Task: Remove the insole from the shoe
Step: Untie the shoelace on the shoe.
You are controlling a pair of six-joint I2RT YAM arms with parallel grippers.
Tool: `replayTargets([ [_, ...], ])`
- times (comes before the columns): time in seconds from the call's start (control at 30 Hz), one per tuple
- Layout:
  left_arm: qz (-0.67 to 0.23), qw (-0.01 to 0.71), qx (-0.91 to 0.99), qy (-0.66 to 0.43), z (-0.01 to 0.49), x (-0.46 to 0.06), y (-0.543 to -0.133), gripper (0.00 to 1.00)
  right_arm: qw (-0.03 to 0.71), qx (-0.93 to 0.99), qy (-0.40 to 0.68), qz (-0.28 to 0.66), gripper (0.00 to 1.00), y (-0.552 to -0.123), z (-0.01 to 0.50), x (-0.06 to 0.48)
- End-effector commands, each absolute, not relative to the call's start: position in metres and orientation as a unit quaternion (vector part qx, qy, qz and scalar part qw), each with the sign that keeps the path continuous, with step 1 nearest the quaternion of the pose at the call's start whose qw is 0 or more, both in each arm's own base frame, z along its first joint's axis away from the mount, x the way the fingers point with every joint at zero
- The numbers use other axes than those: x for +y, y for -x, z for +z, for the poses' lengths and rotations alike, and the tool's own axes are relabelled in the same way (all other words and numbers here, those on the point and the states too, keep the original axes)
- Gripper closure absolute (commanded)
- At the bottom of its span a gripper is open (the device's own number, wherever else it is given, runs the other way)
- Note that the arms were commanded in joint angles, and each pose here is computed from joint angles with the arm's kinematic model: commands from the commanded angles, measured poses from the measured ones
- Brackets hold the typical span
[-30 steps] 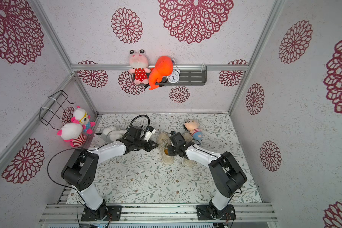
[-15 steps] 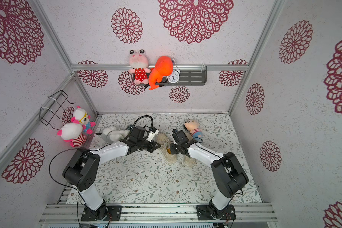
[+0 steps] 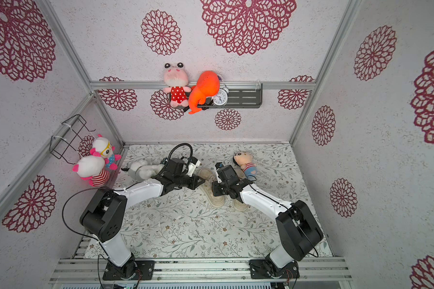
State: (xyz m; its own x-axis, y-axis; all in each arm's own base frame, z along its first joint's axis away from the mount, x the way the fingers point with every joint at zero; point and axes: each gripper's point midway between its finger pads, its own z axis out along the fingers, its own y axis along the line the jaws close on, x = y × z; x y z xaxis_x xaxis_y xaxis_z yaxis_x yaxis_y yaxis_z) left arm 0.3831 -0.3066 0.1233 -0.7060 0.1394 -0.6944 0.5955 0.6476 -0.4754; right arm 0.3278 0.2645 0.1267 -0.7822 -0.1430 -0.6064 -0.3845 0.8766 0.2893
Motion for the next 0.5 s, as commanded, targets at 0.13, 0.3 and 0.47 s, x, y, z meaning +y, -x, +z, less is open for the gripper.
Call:
replayTargets([
  [0.13, -0.379, 0.332, 0.837, -0.212, 0.137, -0.317, -0.395, 1.00, 0.293, 0.918, 0.150, 0.219, 0.63, -0.333, 0.122, 0.283],
  [0.3, -0.383, 0.333, 0.836, -0.205, 0.137, -0.318, -0.396, 1.00, 0.290, 0.921, 0.156, 0.206, 0.60, -0.340, 0.112, 0.286],
  [0.47, -0.384, 0.336, 0.837, -0.200, 0.138, -0.318, -0.398, 1.00, 0.290, 0.921, 0.161, 0.207, 0.56, -0.345, 0.111, 0.292],
])
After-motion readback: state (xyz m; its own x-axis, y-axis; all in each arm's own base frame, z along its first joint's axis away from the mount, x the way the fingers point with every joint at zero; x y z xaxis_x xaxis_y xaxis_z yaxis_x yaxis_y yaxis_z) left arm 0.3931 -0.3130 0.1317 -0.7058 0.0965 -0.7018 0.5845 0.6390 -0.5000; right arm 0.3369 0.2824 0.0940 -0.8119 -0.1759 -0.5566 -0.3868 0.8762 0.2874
